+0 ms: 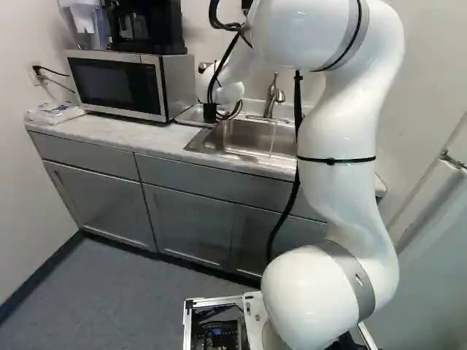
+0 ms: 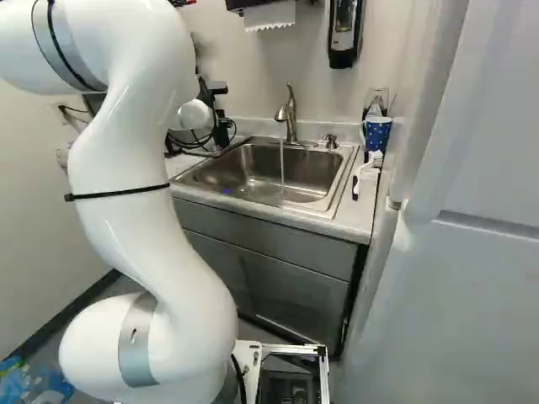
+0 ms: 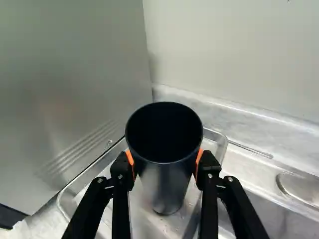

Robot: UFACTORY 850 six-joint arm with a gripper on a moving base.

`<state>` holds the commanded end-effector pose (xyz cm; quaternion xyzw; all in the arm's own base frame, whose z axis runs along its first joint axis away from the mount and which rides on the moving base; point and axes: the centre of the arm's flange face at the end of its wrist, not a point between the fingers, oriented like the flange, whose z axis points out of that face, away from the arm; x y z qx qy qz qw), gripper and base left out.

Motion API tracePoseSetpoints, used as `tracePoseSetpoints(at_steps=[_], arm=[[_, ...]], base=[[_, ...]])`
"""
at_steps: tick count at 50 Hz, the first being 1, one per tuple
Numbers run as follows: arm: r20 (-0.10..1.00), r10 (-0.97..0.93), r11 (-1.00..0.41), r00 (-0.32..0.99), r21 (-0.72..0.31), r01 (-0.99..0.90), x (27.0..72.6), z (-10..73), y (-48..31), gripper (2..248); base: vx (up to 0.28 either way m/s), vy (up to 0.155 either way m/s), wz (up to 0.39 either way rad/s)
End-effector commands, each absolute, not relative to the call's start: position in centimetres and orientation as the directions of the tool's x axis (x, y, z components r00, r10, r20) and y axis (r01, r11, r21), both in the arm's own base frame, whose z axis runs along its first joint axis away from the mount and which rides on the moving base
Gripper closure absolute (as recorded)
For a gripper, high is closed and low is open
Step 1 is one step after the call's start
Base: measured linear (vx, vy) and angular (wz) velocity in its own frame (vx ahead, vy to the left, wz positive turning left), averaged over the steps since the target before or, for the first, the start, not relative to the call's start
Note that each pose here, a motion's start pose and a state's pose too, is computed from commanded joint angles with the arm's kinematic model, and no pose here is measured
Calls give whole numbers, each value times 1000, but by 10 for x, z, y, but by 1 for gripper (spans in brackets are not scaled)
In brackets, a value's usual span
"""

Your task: Rinse the cup and place it in the tray

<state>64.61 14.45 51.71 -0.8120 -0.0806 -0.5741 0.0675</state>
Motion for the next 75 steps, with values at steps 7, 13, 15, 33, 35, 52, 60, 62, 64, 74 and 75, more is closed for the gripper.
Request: tracePoseSetpoints(at_steps=[7,13,15,33,35,52,60,62,64,74,75], arm=[[943,53,-978,328,-17,208,646,517,144,125],[940,55,-978,336,-17,208,646,516,144,125],[938,56,-978,341,-17,208,646,516,144,125],[932,60,-978,357,-17,208,645,514,144,125],[932,60,-978,357,-17,208,645,514,144,125],[932,60,-978,357,-17,208,645,514,144,62],[932,60,-978,356,-17,208,645,515,144,3],[933,59,-978,355,-17,208,645,516,144,3],[934,59,-978,353,-17,208,645,517,144,3],[940,55,-978,338,-17,208,644,528,144,3],[940,55,-978,336,-17,208,643,529,144,3]], base=[[0,0,0],[0,0,0],[0,0,0],[0,0,0],[0,0,0],[0,0,0],[0,0,0],[0,0,0],[0,0,0],[0,0,0],[0,0,0]])
